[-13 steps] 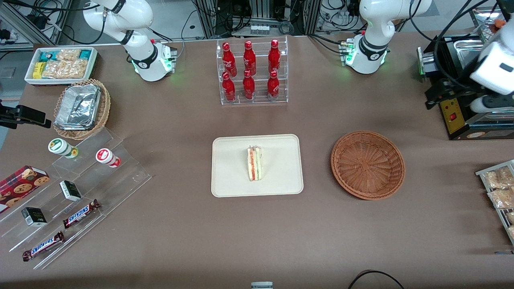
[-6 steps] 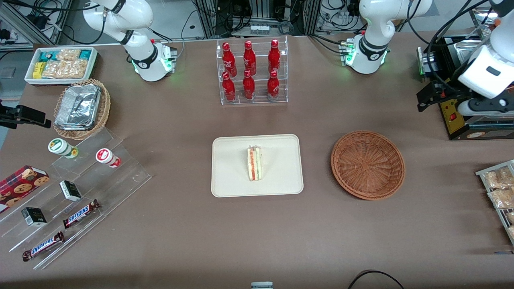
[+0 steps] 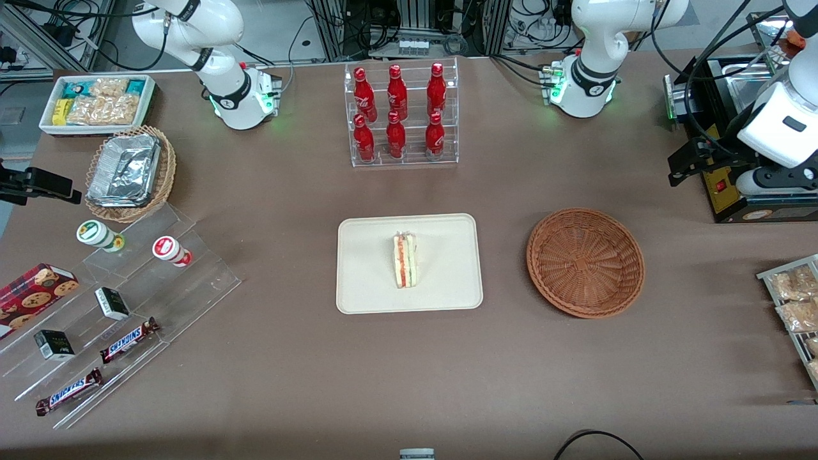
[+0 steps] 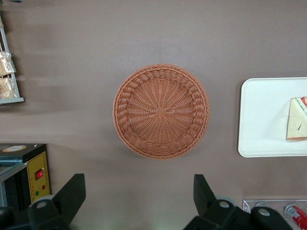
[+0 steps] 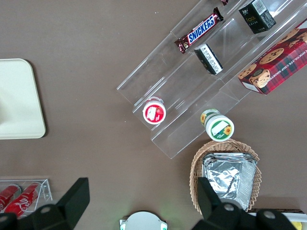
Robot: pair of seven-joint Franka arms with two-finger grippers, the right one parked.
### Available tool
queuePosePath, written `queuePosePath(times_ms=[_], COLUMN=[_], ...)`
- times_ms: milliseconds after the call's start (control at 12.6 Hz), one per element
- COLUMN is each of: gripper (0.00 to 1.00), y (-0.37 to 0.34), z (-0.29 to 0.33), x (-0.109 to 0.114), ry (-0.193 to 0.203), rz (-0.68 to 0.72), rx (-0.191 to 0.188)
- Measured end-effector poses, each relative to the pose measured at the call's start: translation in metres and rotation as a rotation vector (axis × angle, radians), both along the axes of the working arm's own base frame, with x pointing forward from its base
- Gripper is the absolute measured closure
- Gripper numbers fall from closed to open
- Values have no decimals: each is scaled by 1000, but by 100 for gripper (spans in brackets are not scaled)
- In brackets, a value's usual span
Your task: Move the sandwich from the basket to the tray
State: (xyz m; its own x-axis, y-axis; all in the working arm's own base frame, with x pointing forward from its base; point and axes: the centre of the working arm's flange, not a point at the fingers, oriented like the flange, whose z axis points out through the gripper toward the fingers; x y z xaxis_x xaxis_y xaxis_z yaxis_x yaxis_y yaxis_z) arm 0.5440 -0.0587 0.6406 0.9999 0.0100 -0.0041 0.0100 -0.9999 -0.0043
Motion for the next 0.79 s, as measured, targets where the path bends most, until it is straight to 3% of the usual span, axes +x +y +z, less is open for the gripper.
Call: queuePosePath(times_ms=[792], gripper=[0], y=[19], z=[1], x=[2], ry=[-3], rz=[19], rx=[4])
